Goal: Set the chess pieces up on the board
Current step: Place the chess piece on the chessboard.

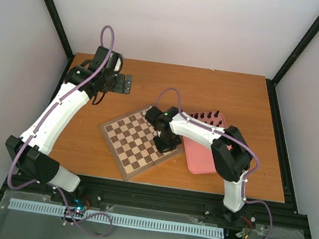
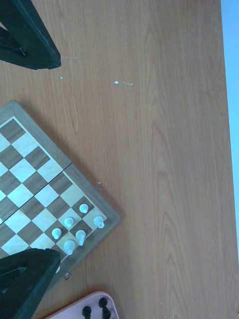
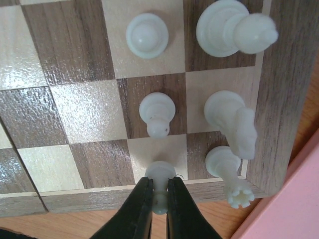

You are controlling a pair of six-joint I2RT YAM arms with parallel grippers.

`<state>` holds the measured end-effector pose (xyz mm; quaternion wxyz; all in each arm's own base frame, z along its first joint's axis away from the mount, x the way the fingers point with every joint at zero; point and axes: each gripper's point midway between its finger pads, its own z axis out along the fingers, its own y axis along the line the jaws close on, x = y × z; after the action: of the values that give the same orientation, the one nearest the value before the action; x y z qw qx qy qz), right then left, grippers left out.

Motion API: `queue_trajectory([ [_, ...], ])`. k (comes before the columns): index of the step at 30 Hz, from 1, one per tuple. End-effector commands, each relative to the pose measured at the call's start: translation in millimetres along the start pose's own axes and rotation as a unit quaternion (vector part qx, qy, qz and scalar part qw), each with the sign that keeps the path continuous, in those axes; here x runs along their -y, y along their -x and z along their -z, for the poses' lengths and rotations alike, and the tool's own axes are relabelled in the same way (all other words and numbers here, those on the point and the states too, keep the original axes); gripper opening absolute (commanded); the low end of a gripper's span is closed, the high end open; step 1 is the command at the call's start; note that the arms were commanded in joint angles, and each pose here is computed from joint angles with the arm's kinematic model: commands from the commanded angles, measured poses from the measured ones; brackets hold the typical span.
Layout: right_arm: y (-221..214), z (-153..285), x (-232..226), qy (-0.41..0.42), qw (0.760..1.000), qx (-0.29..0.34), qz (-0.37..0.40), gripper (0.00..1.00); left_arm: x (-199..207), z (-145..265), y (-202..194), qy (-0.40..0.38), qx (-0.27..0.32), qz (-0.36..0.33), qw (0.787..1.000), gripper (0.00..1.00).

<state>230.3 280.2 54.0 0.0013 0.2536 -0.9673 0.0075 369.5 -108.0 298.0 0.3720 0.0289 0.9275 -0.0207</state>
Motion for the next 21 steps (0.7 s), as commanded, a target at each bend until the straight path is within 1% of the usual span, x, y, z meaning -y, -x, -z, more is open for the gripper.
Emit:
queue_trajectory([
  [1,4.4,-0.1,1.4,-0.002,1.000,-0.002,0.003,0.09,-3.1,7.1,7.0,0.003,0.013,0.003,1.000,1.00],
  [14,0.5,-2.1,0.3,0.004,1.000,-0.008,0.005,0.17,-2.5,5.7,4.9,0.002,0.011,0.004,1.000,1.00],
  [16,0.3,-1.7,-0.2,0.006,1.000,-0.007,0.005,0.18,-2.4,5.4,4.9,0.001,0.011,0.004,1.000,1.00],
  [19,1.5,5.2,-1.5,0.011,1.000,0.000,0.005,0.19,-2.5,5.6,4.9,0.001,0.011,0.004,1.000,1.00],
  [21,4.7,16.9,-4.2,0.021,1.000,0.014,0.006,0.23,-2.5,5.5,4.5,0.001,0.011,0.004,1.000,1.00],
])
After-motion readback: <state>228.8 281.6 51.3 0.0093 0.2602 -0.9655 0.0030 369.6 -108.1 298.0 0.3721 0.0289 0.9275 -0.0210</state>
